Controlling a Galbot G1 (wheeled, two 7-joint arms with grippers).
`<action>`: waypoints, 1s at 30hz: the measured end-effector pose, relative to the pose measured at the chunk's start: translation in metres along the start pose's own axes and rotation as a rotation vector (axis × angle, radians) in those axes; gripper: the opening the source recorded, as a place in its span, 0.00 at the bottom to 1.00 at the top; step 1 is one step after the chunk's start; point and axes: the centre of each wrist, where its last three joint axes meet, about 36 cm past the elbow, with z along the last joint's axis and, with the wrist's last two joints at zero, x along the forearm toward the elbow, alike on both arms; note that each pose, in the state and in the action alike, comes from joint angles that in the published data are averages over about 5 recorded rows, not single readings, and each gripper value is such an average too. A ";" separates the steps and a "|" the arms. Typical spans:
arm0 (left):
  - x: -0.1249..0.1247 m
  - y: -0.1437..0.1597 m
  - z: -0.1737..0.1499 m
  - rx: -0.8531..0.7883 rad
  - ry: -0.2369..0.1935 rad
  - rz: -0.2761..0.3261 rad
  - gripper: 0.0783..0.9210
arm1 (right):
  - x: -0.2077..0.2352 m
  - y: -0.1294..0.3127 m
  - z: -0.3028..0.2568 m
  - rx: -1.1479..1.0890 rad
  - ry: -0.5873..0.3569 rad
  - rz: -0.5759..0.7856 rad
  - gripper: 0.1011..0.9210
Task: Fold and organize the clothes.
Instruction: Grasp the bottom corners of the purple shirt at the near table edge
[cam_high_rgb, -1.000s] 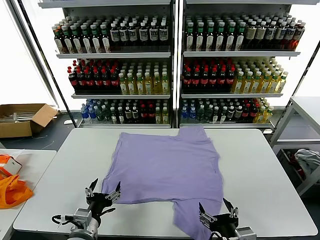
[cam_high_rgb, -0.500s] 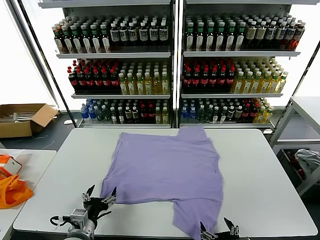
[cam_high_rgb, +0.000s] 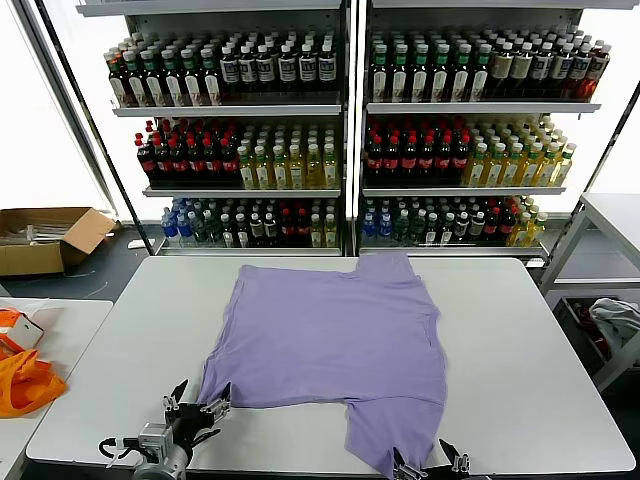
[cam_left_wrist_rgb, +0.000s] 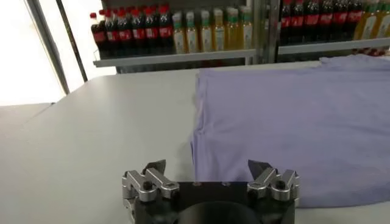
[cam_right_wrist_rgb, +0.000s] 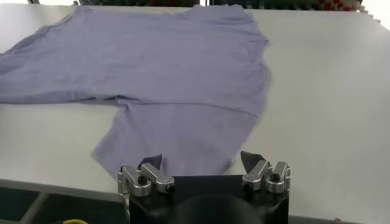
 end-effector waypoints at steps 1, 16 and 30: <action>0.000 0.000 0.001 0.000 0.002 0.000 0.88 | -0.001 0.000 0.001 -0.002 0.002 -0.001 0.88; 0.003 -0.009 0.010 -0.007 0.028 0.033 0.65 | -0.002 0.004 0.008 -0.021 0.028 0.003 0.44; 0.004 -0.016 0.013 -0.022 0.039 0.063 0.15 | -0.014 0.001 0.007 -0.039 0.003 0.011 0.01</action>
